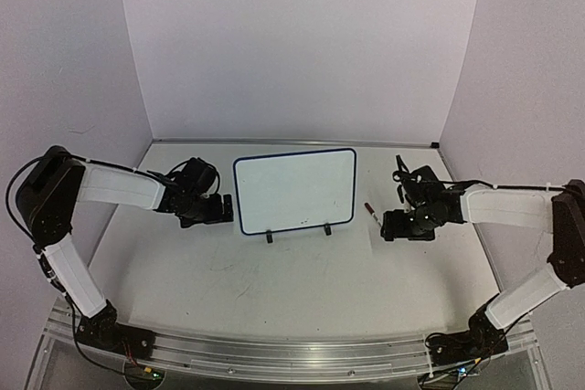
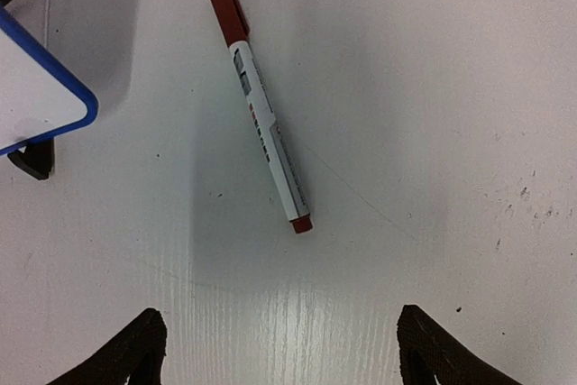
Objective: Write a sentence on the whiteboard
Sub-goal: Adjust the whiteboard at the center of the board, then pick up the whiteboard marker from the center of the board.
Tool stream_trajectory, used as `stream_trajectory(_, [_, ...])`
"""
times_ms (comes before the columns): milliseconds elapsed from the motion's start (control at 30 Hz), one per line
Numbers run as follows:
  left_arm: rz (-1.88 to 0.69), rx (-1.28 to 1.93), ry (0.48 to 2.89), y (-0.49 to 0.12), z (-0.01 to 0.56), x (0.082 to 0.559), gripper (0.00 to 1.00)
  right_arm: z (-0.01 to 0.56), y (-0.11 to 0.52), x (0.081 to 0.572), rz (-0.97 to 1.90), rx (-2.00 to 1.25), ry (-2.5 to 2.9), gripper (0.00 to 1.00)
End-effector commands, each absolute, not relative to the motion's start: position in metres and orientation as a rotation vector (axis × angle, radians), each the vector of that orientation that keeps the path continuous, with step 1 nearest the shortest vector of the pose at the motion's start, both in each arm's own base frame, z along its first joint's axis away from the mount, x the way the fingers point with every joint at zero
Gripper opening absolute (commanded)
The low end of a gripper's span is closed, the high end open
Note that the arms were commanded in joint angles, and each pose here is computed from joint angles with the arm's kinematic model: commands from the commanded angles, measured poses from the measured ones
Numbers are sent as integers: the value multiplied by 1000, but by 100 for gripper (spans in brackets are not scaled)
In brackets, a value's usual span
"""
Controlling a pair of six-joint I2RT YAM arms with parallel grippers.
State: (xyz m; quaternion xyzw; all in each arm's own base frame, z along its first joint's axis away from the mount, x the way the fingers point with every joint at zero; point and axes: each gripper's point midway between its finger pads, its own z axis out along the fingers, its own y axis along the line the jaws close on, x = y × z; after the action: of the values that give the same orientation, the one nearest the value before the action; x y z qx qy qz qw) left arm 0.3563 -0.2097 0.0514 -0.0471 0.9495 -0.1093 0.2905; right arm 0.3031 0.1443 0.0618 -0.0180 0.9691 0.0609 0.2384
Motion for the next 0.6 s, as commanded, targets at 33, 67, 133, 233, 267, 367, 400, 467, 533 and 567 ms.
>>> stream_trajectory(33, [-227,-184,2461,-158,95,341,99,57,151,327,148,-155,2743,75])
stream_trajectory(67, [-223,-194,2459,-150,99,337,99,54,149,331,129,-163,2757,73])
stream_trajectory(133, [-260,-211,2446,-135,114,328,100,50,147,339,117,-167,2778,69])
stream_trajectory(233, [-297,-226,2441,-116,126,314,99,41,144,349,100,-178,2824,61])
stream_trajectory(267, [-303,-219,2429,-112,133,309,100,35,144,350,87,-185,2845,58])
stream_trajectory(367, [-305,-192,2445,-107,141,294,99,26,142,354,51,-198,2878,52])
stream_trajectory(400, [-309,-187,2457,-107,142,291,100,24,142,355,43,-205,2885,50])
stream_trajectory(467, [-327,-174,2478,-109,143,285,99,19,141,355,27,-215,2901,46])
stream_trajectory(533, [-357,-166,2488,-112,144,282,100,15,141,356,15,-223,2914,41])
stream_trajectory(567, [-377,-162,2488,-114,146,280,100,13,141,356,11,-226,2918,38])
